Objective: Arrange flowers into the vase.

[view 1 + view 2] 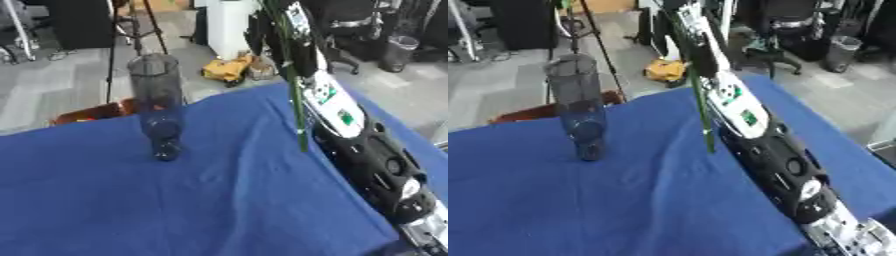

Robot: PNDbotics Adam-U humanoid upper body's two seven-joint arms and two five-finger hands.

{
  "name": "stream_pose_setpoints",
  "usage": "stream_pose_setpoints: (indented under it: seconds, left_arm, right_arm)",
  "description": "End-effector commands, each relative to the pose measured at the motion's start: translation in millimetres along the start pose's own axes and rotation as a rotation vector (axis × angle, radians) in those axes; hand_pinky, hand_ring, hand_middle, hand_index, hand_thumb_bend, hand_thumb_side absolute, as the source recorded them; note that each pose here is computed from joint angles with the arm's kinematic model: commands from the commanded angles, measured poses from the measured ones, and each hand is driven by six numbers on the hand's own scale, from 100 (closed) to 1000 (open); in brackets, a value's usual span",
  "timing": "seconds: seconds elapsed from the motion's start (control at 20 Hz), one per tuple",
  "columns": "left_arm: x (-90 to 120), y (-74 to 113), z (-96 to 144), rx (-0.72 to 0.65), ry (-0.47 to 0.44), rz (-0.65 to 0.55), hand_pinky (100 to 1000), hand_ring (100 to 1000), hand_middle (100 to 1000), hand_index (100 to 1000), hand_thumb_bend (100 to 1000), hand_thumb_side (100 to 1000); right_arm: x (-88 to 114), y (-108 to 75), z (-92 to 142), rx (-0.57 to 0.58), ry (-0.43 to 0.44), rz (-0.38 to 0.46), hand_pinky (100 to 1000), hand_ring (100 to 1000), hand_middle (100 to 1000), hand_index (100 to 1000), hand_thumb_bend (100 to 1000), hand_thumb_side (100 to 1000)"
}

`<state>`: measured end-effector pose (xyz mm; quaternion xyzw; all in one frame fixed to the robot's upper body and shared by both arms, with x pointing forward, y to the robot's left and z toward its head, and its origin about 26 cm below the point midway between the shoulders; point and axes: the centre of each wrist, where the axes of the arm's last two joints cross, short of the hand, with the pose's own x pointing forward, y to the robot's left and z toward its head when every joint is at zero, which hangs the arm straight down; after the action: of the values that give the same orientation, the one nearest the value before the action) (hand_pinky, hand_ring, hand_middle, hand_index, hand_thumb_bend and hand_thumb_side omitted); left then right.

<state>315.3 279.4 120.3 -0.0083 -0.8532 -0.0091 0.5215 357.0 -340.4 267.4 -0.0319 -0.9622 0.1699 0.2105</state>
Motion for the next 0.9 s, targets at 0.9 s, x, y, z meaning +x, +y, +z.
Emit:
stream_pose_setpoints:
  seconds: [0.9]
  left_arm:
    - [7.7,7.3,-3.1,0.004,-0.024,-0.03,494,553,606,823,310,946]
  right_arm:
    - [7.1,-5.1,-6.0,0.065,-0.064,0.027,107,355,143,478,100,560]
